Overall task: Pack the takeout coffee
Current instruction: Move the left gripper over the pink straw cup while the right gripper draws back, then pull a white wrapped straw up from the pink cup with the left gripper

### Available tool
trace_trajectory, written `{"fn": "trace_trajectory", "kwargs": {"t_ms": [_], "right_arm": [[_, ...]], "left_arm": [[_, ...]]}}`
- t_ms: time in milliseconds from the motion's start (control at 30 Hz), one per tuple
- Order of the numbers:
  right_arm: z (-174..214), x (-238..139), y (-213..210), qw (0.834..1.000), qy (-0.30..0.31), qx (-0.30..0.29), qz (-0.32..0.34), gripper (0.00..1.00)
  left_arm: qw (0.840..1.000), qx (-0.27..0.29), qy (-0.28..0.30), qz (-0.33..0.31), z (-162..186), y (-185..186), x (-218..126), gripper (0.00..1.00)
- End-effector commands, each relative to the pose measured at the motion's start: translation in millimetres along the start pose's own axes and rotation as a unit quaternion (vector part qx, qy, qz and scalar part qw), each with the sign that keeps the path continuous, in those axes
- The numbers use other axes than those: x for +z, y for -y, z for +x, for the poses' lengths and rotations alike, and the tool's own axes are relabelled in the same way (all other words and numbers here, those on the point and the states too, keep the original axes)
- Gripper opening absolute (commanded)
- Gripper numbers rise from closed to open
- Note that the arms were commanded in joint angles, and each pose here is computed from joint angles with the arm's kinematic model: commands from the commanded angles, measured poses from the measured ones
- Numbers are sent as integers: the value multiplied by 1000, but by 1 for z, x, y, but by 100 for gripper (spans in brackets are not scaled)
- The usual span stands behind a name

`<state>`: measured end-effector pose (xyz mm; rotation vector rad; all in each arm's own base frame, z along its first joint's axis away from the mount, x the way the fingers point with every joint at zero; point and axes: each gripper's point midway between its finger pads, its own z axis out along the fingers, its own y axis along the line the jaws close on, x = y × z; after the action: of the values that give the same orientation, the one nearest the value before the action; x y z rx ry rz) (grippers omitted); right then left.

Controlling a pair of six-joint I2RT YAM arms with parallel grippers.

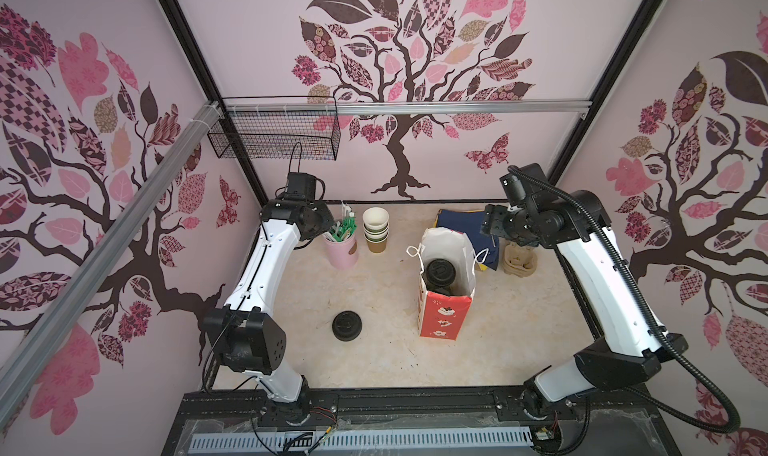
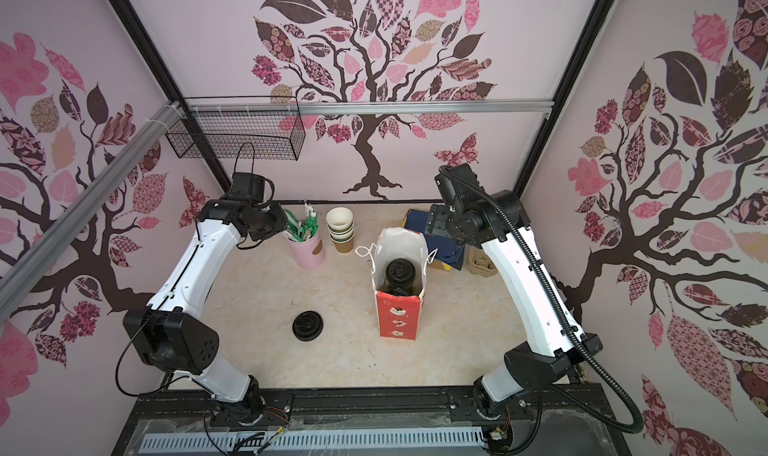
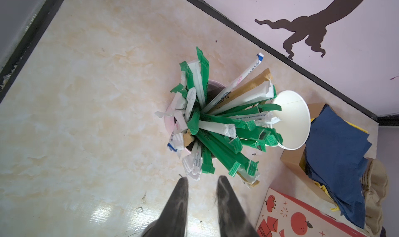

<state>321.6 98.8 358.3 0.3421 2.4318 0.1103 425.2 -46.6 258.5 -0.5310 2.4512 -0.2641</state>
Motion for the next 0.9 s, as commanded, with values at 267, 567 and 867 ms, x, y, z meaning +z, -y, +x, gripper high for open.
{"fn": "trace_trajectory", "kwargs": {"t_ms": [267,567,867], "right_arm": [[8,-2,13,999,-10,27,20,85],[10,-3,14,999,-11,30,20,85],[9,-5,14,999,-9,33,18,85]], "left_arm": [[999,4,-18,-26,9,-10,28,28],[999,10,-22,-34,12,-14,35,28],[999,15,-25,-29,12,-11,39,7]]}}
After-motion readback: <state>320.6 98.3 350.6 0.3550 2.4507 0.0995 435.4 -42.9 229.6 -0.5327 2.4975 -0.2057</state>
